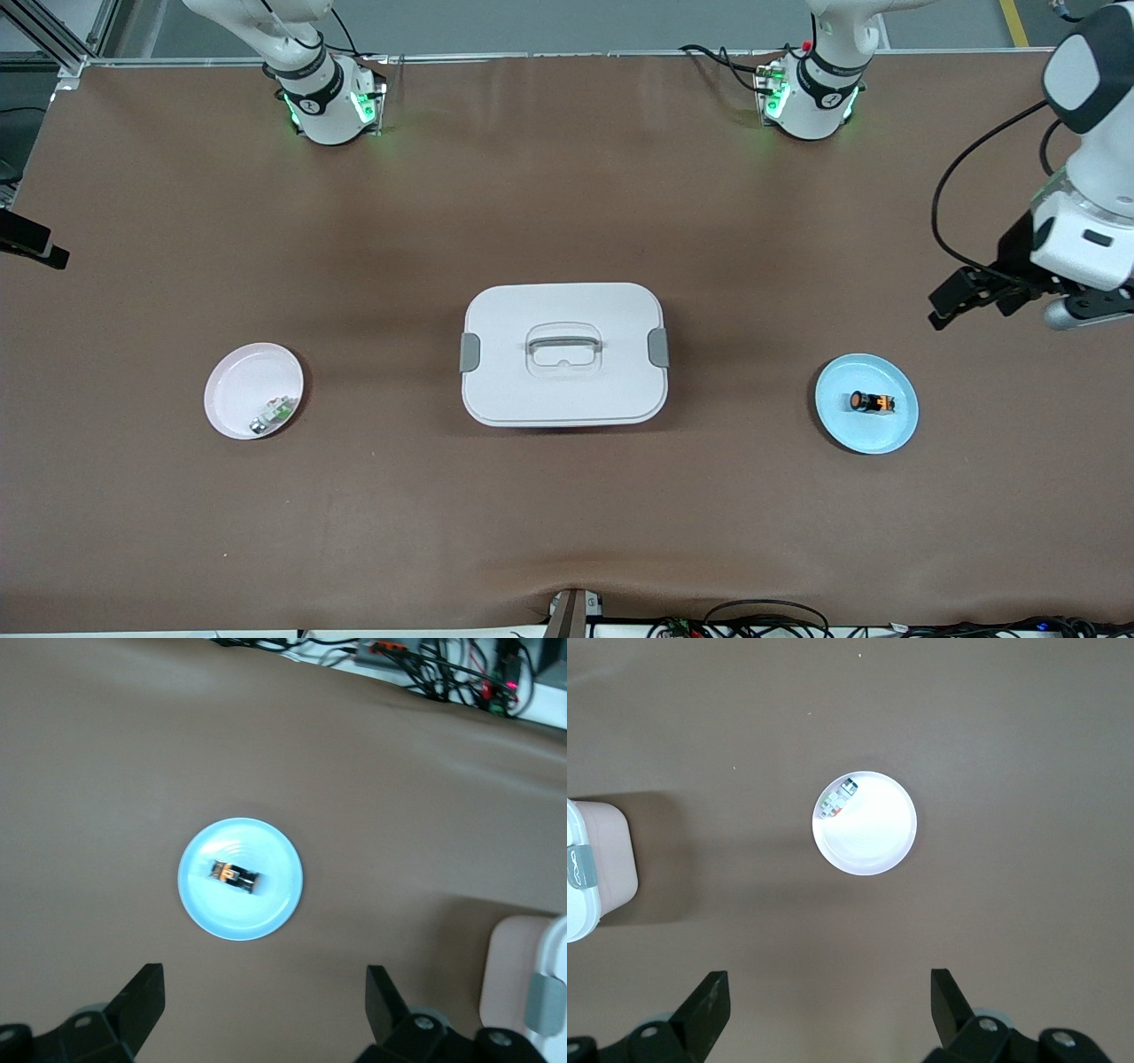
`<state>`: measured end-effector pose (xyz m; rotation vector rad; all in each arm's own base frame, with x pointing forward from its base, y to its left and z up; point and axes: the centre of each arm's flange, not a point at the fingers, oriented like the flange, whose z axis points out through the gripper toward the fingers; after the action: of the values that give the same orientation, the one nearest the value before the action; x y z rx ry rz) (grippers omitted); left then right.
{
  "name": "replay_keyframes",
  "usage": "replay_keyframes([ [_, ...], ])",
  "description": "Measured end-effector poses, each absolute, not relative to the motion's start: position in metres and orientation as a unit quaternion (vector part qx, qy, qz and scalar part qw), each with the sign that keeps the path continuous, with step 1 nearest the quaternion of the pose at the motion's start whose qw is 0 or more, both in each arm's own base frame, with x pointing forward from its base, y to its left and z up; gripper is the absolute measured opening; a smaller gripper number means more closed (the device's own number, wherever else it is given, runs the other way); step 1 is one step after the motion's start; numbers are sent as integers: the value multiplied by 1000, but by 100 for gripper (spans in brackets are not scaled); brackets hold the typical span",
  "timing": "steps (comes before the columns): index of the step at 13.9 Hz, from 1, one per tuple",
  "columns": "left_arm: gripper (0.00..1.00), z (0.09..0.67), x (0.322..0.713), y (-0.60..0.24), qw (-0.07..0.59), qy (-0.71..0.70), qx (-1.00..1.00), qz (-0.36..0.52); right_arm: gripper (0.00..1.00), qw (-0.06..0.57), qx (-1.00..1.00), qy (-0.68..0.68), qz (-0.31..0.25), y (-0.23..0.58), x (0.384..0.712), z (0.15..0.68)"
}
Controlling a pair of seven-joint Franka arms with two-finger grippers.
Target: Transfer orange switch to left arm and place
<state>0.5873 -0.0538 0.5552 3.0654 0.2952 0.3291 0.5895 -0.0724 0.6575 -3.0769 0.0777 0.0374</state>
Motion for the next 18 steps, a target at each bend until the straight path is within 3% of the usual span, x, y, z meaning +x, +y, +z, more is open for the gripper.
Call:
replay_keyframes([
  [6, 100, 579, 605, -32, 14, 40, 997, 66, 100, 32, -999, 25, 9, -73, 588, 661],
  [12, 100, 628, 609, 13, 11, 64, 993, 97, 100, 34, -999, 25, 28, -72, 582, 660],
  [18, 100, 625, 606, 13, 9, 48, 996, 81, 100, 22, -999, 25, 35, -74, 580, 659],
])
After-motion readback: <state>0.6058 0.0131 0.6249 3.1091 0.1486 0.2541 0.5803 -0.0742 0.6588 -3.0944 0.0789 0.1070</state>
